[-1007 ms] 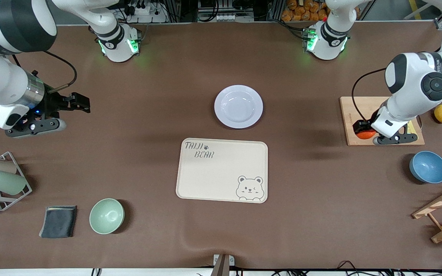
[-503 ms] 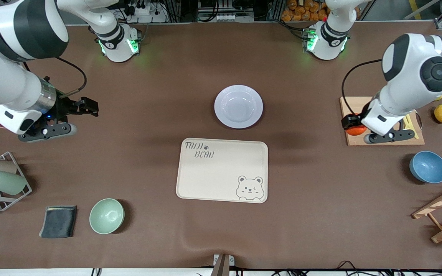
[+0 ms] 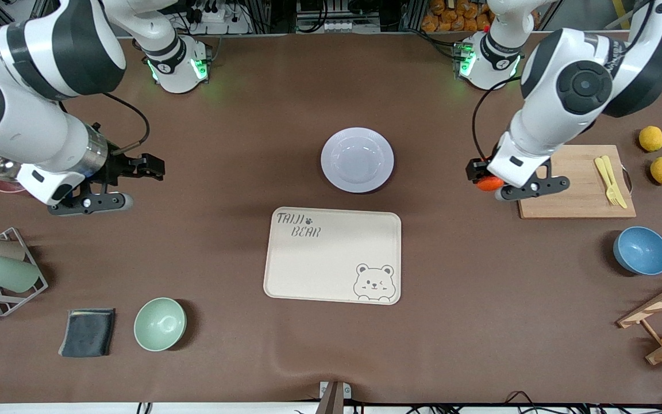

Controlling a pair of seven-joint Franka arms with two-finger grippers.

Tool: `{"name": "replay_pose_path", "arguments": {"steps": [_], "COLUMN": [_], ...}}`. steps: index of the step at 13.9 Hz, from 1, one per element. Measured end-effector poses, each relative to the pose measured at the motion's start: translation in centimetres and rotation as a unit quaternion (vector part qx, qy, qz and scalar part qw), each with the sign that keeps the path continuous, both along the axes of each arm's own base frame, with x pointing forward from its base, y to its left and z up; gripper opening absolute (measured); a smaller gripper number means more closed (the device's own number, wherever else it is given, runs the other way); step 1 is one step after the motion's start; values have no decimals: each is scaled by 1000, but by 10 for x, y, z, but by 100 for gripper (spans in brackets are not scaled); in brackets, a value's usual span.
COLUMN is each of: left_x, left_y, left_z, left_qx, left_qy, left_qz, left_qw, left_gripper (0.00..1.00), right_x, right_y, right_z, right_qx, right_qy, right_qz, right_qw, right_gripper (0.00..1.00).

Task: Place orange and plate with both arms
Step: 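Carry the orange with the left gripper over the white plate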

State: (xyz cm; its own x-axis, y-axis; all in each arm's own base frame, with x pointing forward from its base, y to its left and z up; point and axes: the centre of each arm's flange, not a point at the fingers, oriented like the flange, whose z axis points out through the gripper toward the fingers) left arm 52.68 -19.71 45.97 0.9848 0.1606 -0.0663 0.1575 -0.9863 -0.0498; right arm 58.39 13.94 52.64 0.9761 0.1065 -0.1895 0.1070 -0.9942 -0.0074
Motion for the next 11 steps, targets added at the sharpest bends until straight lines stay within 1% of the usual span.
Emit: {"name": "replay_pose_path", "arguments": {"steps": [3, 6, 9, 11], "left_x": [-8, -24, -48, -69], "left_y": [-24, -61, -108, -143], "left_z": [-4, -12, -22, -34], "left_qx": [-13, -27, -24, -27], "left_qy": [10, 28, 40, 41], "left_qz": [17, 38, 56, 72], "left_qw": [1000, 999, 997, 996], "left_gripper": [73, 73, 73, 73], "right_x": [4, 8, 11, 15], "right_y": [1, 3, 17, 28], "right_z": [-7, -14, -22, -30], "right_qx": [-1, -9, -17, -22], "right_qy": [3, 5, 7, 8], "right_qz": [-2, -37, -60, -73], "right_qw": [1000, 999, 998, 997], "right_gripper": [100, 100, 100, 100]}}
